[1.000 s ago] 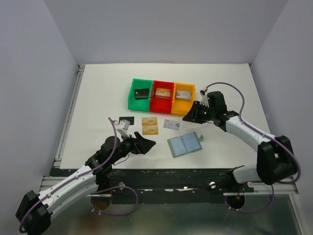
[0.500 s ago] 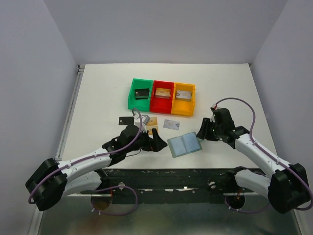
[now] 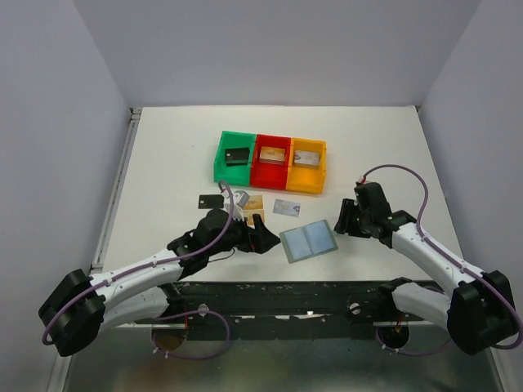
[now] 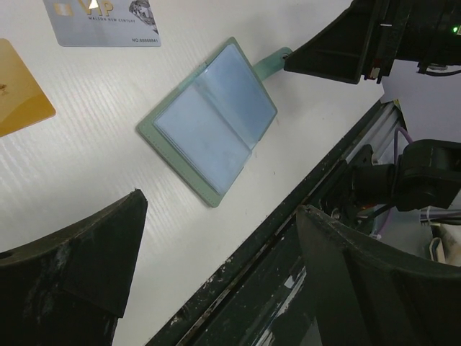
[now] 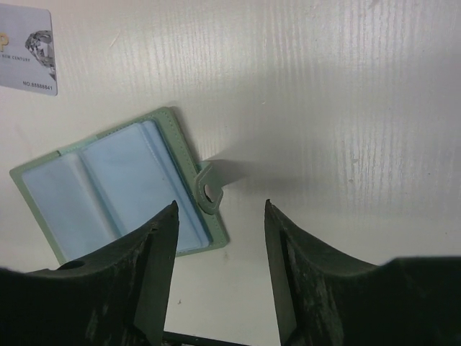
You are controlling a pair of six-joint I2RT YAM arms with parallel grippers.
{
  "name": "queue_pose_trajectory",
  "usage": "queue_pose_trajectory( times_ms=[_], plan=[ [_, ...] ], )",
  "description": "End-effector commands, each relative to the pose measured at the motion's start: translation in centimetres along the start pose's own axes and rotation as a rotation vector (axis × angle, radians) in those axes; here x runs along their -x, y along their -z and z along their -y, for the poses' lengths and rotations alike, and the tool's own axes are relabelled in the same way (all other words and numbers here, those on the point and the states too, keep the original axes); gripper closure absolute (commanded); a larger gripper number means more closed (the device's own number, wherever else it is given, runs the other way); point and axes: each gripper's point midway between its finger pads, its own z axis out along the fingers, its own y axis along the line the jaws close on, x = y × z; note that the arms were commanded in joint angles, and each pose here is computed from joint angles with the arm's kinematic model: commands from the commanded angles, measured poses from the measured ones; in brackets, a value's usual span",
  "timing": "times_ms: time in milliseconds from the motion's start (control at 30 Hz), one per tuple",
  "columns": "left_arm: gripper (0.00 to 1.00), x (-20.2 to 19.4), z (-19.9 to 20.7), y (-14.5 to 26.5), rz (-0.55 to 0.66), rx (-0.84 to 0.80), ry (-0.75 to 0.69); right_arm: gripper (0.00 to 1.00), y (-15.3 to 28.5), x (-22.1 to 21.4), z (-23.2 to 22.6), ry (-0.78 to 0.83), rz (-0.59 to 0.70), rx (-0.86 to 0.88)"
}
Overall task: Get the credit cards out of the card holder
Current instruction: Remove the credit card from the card holder.
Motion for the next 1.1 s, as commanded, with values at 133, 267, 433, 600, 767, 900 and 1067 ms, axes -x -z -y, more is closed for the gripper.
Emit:
queue_pose_trajectory(
  times_ms=[133,267,433,600,767,900,1067],
  plan=[
    [0.03,-0.2,0.0,0.2,0.006,-0.011,-0.007,0.44,-0.8,0.4,-0.2,0.026,-0.029,-0.014],
    [0.03,-0.2,0.0,0.3,0.01,-0.012,-0.009,0.51,-1.3,0.5,-0.7,0.045,-0.061,0.001],
    [0.03,-0.2,-0.2,0.5,0.019,-0.006,-0.009,0.69,-1.7,-0.6,-1.7,0.039,-0.113,0.058],
    [0.03,-0.2,-0.4,0.3,0.012,0.005,-0.032,0.96,-1.5,-1.5,-2.3,0.03,-0.138,0.108],
    [0.05,-0.2,0.0,-0.3,-0.007,-0.012,-0.043,1.0,-0.6,-3.2,-3.7,0.009,-0.152,0.187],
    [0.07,-0.2,0.8,-1.1,-0.036,-0.042,-0.059,1.0,0.2,-4.7,-4.4,-0.012,-0.154,0.245],
    [0.11,-0.6,1.1,-2.2,-0.082,-0.059,-0.065,1.0,0.5,-6.2,-4.8,-0.033,-0.16,0.279]
  ],
)
